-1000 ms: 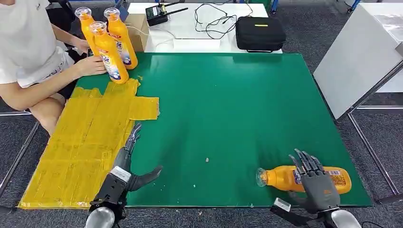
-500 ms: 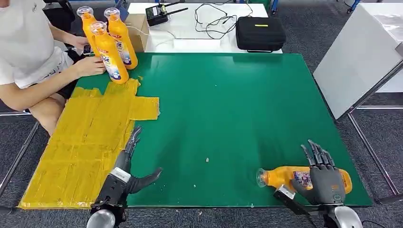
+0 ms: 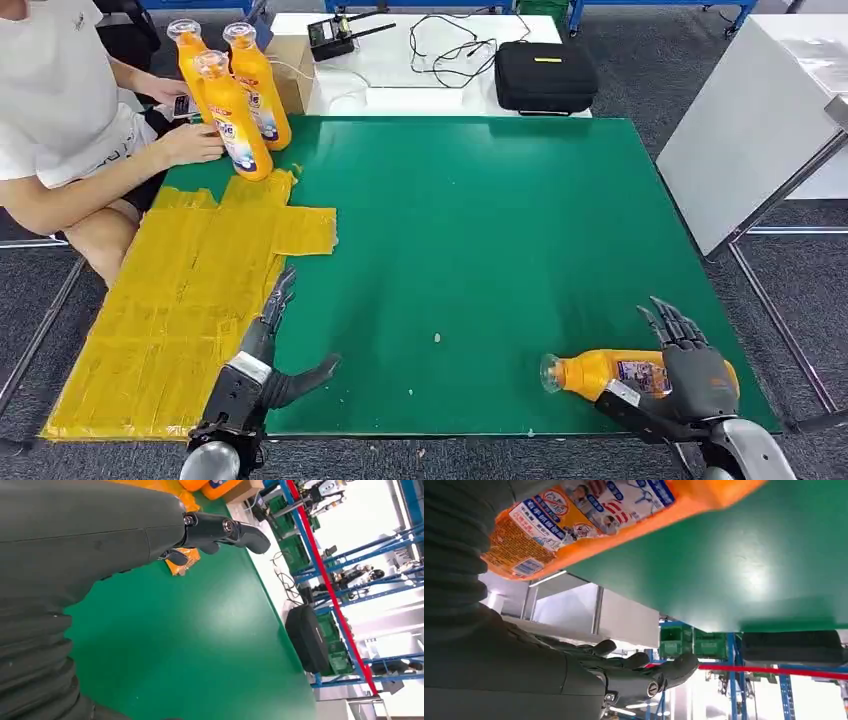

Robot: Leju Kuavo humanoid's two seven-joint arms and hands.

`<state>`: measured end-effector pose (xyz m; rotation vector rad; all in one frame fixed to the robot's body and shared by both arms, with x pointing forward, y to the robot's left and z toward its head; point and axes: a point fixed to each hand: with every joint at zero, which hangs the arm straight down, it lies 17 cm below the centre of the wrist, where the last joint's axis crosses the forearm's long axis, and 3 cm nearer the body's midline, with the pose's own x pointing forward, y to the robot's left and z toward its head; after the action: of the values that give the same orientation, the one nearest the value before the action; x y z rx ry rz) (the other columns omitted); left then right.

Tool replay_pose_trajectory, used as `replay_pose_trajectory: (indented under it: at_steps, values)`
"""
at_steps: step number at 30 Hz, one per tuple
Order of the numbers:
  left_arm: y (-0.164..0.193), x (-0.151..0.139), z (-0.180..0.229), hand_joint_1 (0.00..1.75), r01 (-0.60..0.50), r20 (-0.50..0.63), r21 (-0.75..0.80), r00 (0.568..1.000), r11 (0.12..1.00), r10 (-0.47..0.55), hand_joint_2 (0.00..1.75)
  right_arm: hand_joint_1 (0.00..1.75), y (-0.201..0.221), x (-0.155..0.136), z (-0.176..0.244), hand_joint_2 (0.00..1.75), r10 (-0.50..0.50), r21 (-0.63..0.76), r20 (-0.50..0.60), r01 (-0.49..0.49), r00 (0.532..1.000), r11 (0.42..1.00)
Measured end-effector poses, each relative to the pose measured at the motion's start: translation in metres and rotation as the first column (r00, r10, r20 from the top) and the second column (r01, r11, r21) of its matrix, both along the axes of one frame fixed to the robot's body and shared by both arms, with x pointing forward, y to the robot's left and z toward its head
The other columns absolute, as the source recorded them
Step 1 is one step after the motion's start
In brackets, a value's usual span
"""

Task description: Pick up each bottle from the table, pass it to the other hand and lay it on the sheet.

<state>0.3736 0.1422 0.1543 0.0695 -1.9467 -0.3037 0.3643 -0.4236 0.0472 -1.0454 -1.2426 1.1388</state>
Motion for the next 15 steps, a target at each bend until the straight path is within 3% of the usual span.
replay_pose_trajectory:
  at_steps: [5,15]
  values:
    - [0.000,0.000,0.000,0.00,0.000,-0.001,0.000,1.000,1.000,0.000,1.75,0.00,-0.009,-0.016,-0.021,1.75,-0.012,-0.018,-0.058,0.011,0.998,1.000]
    - [0.001,0.000,-0.001,0.00,-0.002,-0.001,0.000,1.000,1.000,0.002,1.75,0.00,-0.010,-0.018,-0.020,1.75,-0.014,-0.015,-0.034,0.014,0.999,1.000]
